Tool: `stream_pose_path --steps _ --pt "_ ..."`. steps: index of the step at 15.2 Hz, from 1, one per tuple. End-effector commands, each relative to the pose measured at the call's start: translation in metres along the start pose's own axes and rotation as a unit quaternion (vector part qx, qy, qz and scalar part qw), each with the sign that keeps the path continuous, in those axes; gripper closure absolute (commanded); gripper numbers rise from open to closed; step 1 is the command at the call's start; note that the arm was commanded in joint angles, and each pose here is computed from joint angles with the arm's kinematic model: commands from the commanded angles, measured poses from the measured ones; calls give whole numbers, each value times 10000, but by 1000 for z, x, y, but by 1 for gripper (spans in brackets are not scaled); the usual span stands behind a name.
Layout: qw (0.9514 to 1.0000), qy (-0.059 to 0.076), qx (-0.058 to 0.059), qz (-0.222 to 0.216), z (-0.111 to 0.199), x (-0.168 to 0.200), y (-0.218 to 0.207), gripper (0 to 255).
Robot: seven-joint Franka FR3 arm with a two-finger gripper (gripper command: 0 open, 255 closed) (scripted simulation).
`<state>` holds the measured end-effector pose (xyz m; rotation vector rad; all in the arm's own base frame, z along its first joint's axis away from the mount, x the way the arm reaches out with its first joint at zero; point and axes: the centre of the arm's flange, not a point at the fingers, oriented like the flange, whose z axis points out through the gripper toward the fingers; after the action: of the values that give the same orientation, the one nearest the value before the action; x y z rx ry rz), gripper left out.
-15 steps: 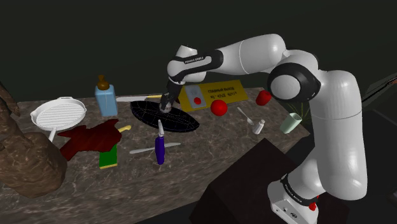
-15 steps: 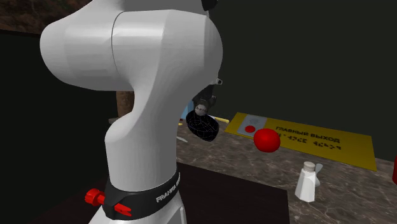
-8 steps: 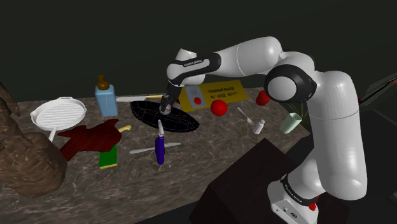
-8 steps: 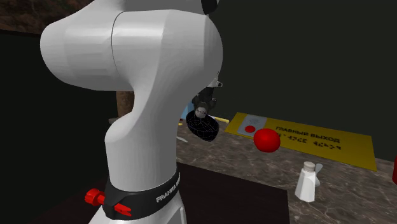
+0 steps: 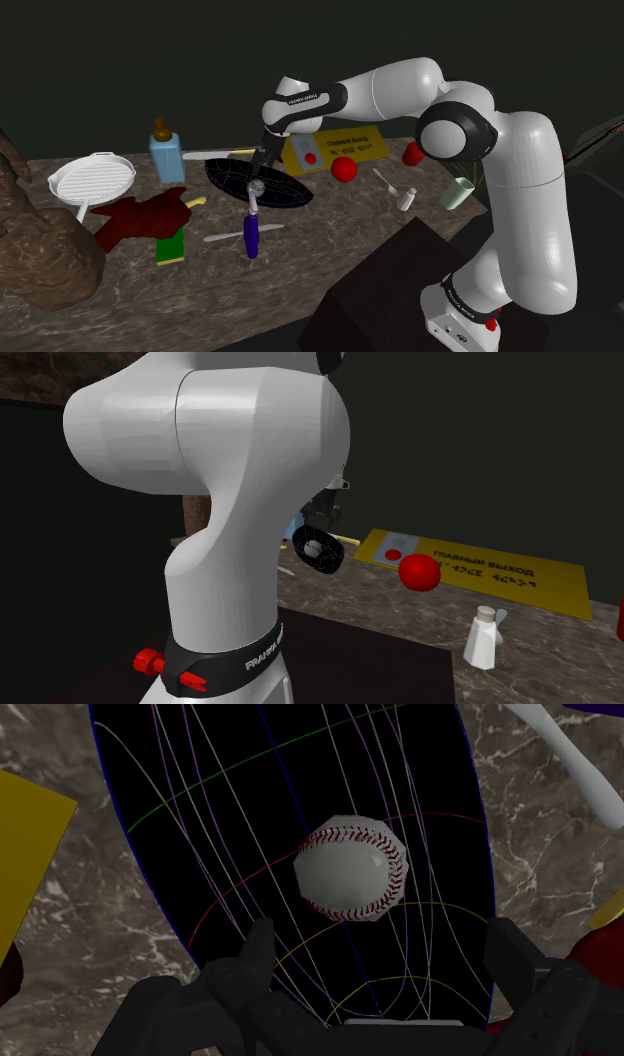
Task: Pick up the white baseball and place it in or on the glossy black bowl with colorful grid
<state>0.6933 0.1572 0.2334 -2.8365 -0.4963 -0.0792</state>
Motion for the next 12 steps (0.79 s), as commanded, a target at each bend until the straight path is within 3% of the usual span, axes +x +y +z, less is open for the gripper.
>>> stream_pose_path --steps 1,5,12 --pt "10000 0 0 0 0 0 0 0" --pt "10000 0 0 0 -50 0 0 0" --pt "10000 0 0 0 -50 0 0 0"
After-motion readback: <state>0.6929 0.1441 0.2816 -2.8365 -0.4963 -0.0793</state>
